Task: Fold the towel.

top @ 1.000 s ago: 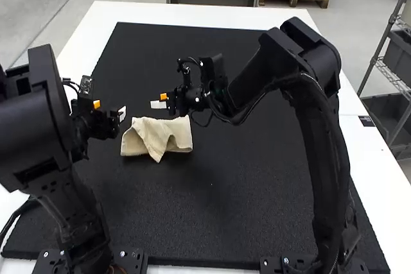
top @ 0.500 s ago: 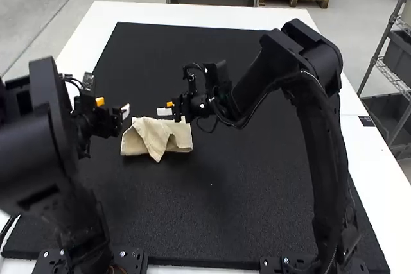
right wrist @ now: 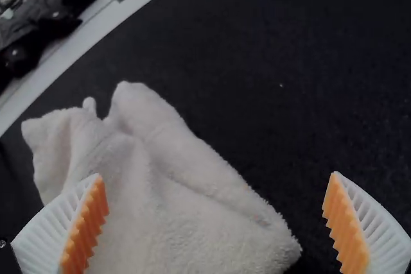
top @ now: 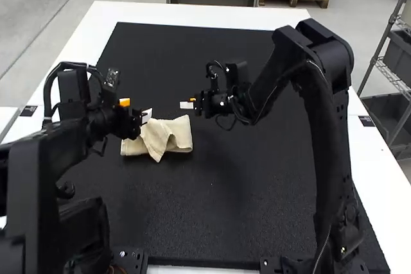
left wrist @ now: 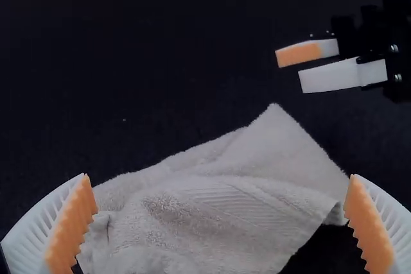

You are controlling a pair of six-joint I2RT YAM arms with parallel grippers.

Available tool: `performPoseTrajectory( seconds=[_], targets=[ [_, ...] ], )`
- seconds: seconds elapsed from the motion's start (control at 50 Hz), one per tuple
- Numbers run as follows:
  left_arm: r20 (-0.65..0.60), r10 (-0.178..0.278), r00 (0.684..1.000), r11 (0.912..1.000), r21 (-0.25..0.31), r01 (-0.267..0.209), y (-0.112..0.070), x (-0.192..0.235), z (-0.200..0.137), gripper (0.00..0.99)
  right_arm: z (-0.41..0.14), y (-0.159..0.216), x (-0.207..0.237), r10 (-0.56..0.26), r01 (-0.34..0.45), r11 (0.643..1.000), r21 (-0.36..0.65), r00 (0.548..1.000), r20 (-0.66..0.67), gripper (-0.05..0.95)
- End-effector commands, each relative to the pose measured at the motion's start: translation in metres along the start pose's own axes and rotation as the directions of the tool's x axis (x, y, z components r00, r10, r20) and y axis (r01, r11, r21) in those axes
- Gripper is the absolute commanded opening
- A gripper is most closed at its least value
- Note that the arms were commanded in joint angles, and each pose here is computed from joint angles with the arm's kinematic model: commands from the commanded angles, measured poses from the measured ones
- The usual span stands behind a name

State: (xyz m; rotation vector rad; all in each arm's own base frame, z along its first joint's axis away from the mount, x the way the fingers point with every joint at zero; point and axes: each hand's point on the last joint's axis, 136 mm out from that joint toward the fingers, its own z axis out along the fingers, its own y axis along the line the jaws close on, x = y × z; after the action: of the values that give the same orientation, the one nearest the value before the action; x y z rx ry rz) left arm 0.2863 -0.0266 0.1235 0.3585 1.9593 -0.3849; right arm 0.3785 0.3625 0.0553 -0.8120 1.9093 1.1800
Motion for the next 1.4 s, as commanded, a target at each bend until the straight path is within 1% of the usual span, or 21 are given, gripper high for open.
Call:
performPoseTrajectory(
  seconds=[0.0, 0.04, 0.08, 0.18, 0.36, 0.46, 0.6, 0.76, 0.82, 0.92, 1.02, 1.1, 1.22, 1.26, 1.38],
  targets=[
    [0.001, 0.033, 0.999, 0.9977, -0.059, -0.033, 0.01, -0.014, 0.0, 0.864, -0.015, 0.002, -0.021, -0.024, 0.024, 1.0, -0.01, 0.999, 0.045, 0.77],
    [-0.016, 0.046, 0.999, 0.9956, -0.081, -0.047, 0.015, -0.013, 0.001, 0.864, -0.019, 0.0, -0.023, -0.025, 0.025, 1.0, -0.007, 0.998, 0.051, 0.77],
    [-0.042, 0.049, 0.998, 0.994, -0.096, -0.053, 0.02, -0.007, 0.003, 0.864, -0.021, -0.001, -0.024, -0.024, 0.025, 1.0, -0.006, 0.998, 0.054, 0.77],
    [-0.101, 0.037, 0.994, 0.9958, -0.08, -0.045, 0.025, 0.007, 0.011, 0.864, -0.027, -0.004, -0.024, -0.022, 0.022, 1.0, -0.001, 0.998, 0.059, 0.77],
    [-0.21, -0.012, 0.978, 0.9985, -0.056, 0.0, 0.036, 0.03, 0.023, 0.864, -0.035, -0.01, -0.022, -0.017, 0.016, 1.0, 0.016, 0.998, 0.069, 0.77],
    [-0.244, -0.015, 0.97, 0.9989, -0.047, 0.004, 0.038, 0.033, 0.024, 0.862, -0.04, -0.015, -0.021, -0.014, 0.012, 1.0, 0.027, 0.997, 0.076, 0.77],
    [-0.277, -0.025, 0.96, 0.9994, -0.03, 0.017, 0.036, 0.033, 0.022, 0.862, -0.046, -0.021, -0.021, -0.013, 0.01, 0.999, 0.035, 0.996, 0.084, 0.77],
    [-0.305, -0.018, 0.952, 0.9998, -0.014, 0.014, 0.032, 0.029, 0.016, 0.862, -0.047, -0.021, -0.02, -0.013, 0.01, 0.999, 0.03, 0.996, 0.084, 0.77],
    [-0.316, -0.016, 0.948, 0.9998, 0.003, 0.018, 0.026, 0.028, 0.012, 0.862, -0.047, -0.02, -0.02, -0.016, 0.014, 0.999, 0.03, 0.996, 0.087, 0.77],
    [-0.312, -0.011, 0.95, 0.9999, 0.004, 0.013, 0.023, 0.022, 0.008, 0.862, -0.048, -0.02, -0.019, -0.018, 0.015, 0.999, 0.031, 0.996, 0.09, 0.77],
    [-0.315, 0.007, 0.949, 1.0, 0.007, -0.006, 0.024, 0.015, 0.005, 0.862, -0.048, -0.021, -0.018, -0.018, 0.015, 0.999, 0.031, 0.996, 0.09, 0.77],
    [-0.332, 0.016, 0.943, 0.9998, 0.018, -0.011, 0.023, 0.015, 0.002, 0.862, -0.048, -0.02, -0.017, -0.023, 0.02, 0.999, 0.029, 0.995, 0.093, 0.77],
    [-0.36, 0.041, 0.932, 0.9985, 0.048, -0.026, 0.017, 0.017, 0.0, 0.861, -0.049, -0.02, -0.014, -0.022, 0.019, 0.999, 0.029, 0.996, 0.092, 0.77],
    [-0.369, 0.048, 0.928, 0.998, 0.056, -0.03, 0.016, 0.018, -0.002, 0.843, -0.049, -0.02, -0.014, -0.021, 0.019, 0.999, 0.029, 0.995, 0.092, 0.77],
    [-0.416, 0.06, 0.908, 0.9955, 0.091, -0.024, 0.008, 0.027, -0.003, 0.833, -0.05, -0.021, -0.014, -0.022, 0.019, 0.999, 0.032, 0.995, 0.094, 0.77]
  ],
)
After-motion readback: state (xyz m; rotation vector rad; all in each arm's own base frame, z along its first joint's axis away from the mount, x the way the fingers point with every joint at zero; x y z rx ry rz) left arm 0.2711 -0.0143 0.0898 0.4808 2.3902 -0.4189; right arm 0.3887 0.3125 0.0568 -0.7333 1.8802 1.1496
